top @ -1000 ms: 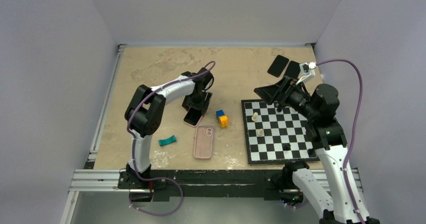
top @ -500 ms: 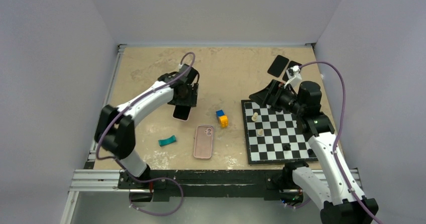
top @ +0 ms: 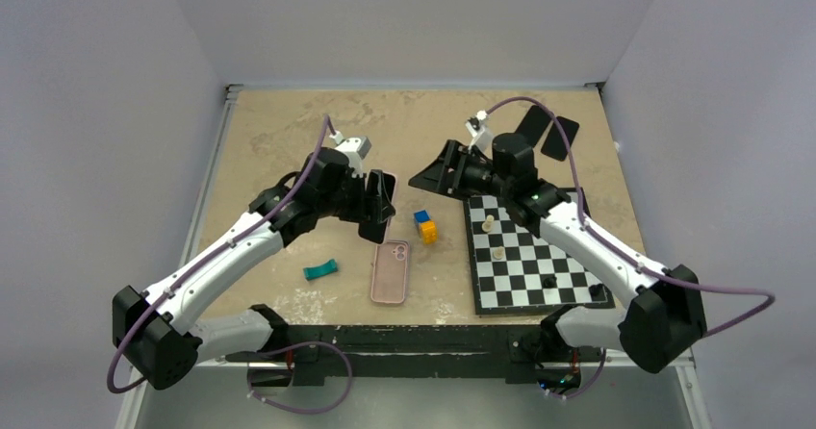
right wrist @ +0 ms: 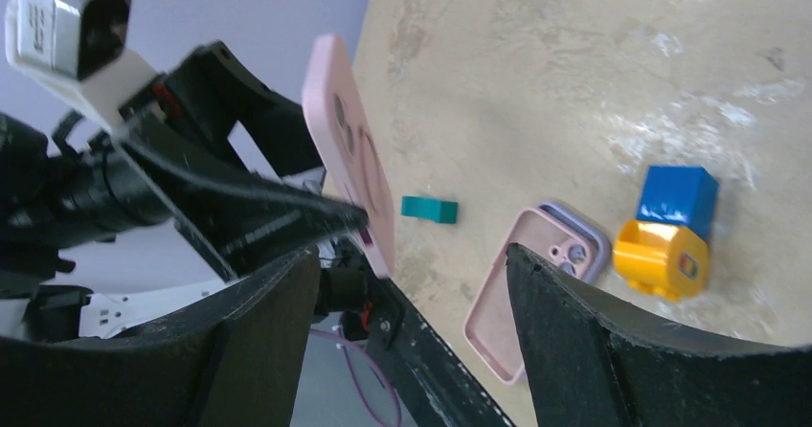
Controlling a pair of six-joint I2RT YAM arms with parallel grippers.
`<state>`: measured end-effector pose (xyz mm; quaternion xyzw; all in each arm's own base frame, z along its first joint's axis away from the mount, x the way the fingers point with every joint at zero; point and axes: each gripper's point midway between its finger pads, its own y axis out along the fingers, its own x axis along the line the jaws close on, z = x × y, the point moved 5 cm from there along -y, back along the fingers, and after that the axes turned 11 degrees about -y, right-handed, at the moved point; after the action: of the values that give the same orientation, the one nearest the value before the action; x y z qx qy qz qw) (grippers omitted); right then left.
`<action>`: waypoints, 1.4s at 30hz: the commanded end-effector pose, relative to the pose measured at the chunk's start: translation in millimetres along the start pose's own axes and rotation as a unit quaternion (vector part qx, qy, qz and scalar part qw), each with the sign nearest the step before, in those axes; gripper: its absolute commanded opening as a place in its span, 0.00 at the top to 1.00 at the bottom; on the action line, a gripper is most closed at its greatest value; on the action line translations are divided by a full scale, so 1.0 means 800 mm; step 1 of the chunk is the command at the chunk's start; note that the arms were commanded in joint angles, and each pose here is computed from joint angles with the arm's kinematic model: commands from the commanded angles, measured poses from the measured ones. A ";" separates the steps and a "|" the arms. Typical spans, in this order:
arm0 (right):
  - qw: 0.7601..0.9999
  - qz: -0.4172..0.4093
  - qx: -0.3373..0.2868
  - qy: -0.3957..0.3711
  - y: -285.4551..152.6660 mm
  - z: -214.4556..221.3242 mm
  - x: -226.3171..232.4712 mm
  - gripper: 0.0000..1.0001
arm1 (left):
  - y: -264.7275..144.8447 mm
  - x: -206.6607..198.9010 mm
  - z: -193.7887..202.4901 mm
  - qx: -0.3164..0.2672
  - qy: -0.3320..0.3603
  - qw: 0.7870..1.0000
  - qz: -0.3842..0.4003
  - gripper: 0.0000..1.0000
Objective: Take the phone out of the phone case
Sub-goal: Pick up the phone at the center of the board.
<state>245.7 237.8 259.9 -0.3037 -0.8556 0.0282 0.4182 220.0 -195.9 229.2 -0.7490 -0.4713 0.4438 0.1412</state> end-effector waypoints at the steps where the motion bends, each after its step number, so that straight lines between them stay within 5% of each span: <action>1: 0.998 -0.035 -0.045 -0.016 0.028 -0.031 0.046 0.26 | -0.010 -0.031 -0.010 -0.038 -0.002 0.998 0.051 1.00; 5: 0.999 -0.023 -0.032 -0.013 0.051 -0.021 0.046 0.28 | -0.008 -0.028 -0.007 -0.047 0.002 0.998 0.043 1.00; 18: 1.000 0.004 -0.008 -0.014 0.083 0.003 0.040 0.58 | -0.007 -0.029 -0.002 -0.047 0.000 0.998 0.042 1.00; 33: 1.000 0.000 0.012 -0.013 0.102 0.019 0.038 0.62 | -0.019 -0.038 -0.009 -0.051 0.000 0.997 0.050 1.00; 35: 1.000 -0.002 0.012 -0.015 0.102 0.020 0.039 0.70 | -0.020 -0.041 -0.010 -0.049 -0.002 0.997 0.054 1.00; 37: 0.999 -0.022 0.018 -0.020 0.102 0.023 0.043 1.00 | -0.022 -0.047 -0.011 -0.042 -0.003 0.997 0.064 1.00; 38: 0.999 -0.035 0.016 -0.023 0.101 0.021 0.047 1.00 | -0.025 -0.052 -0.012 -0.037 -0.005 0.997 0.071 0.96; 42: 0.996 -0.061 0.012 -0.068 0.084 0.003 0.044 1.00 | -0.042 -0.058 -0.012 -0.031 -0.009 0.995 0.090 0.29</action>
<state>254.5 319.7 230.8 -0.2841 -0.8584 0.0650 0.4222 203.9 -202.9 222.8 -0.7447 -0.4712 0.4468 0.1540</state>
